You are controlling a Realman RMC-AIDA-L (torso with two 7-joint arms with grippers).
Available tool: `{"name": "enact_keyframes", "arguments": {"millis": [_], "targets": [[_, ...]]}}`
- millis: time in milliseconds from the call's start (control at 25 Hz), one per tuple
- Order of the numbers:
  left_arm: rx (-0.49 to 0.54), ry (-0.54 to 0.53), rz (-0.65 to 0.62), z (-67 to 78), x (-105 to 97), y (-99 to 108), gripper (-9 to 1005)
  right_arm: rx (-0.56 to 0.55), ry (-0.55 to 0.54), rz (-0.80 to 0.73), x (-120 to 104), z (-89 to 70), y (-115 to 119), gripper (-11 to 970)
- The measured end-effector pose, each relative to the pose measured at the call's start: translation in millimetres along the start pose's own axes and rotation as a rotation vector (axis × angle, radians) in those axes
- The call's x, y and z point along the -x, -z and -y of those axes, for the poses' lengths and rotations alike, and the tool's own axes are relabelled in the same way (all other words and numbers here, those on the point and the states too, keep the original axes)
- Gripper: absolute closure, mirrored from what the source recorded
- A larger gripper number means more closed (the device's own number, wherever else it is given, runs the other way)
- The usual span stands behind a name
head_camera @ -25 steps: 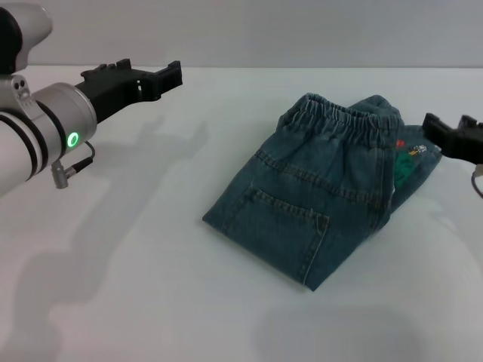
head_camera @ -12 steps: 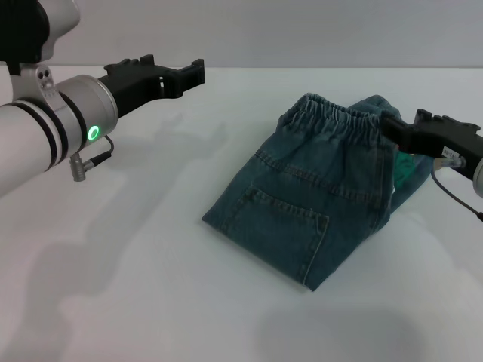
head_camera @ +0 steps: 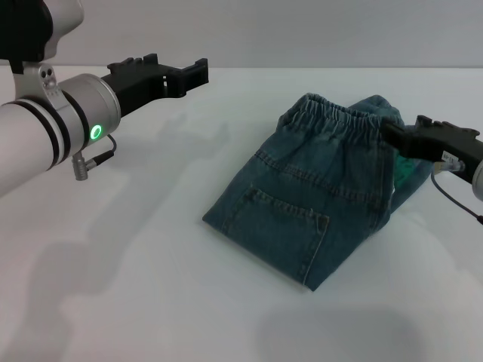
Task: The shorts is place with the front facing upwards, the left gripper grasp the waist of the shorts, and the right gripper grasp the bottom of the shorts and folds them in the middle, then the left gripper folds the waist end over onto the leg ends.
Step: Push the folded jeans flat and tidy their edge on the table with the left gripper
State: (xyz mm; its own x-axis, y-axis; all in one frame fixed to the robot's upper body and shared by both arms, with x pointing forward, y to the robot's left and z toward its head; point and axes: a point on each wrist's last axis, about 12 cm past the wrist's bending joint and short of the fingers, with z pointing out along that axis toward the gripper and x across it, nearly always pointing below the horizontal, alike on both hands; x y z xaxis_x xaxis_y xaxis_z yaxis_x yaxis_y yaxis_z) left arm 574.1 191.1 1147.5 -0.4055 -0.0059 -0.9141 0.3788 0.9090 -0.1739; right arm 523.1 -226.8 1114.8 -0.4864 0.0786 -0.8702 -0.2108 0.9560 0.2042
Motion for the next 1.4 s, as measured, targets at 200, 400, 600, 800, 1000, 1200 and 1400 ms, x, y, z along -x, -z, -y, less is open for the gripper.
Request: {"name": "enact_keyframes", "arguments": {"millis": [200,400,600,800,1000,1200,1400], "targets": [[-0.002,-0.002,0.001,0.6,0,0,145,0.009,0.008,-0.005,0,-2.5,-4,407],[-0.006,-0.005,0.001,1.8,1,0,145,0.013,0.011,-0.019,-1,-3.3,-6,406],[-0.010,-0.007,-0.003,2.9,1,1,145,0.016,0.012,-0.036,-2,-4.4,-7,406],[-0.010,-0.013,-0.001,2.3,1,2,145,0.006,-0.005,-0.048,-5,-0.5,-10,405],[-0.011,-0.016,-0.002,3.0,1,2,145,-0.010,-0.018,-0.063,-6,5.6,-14,428],[-0.010,-0.021,0.002,3.1,2,3,145,-0.007,-0.024,-0.067,-5,5.7,-16,506],[-0.011,-0.021,0.003,3.0,1,3,145,0.002,-0.012,-0.056,-3,2.7,-14,669]]}}
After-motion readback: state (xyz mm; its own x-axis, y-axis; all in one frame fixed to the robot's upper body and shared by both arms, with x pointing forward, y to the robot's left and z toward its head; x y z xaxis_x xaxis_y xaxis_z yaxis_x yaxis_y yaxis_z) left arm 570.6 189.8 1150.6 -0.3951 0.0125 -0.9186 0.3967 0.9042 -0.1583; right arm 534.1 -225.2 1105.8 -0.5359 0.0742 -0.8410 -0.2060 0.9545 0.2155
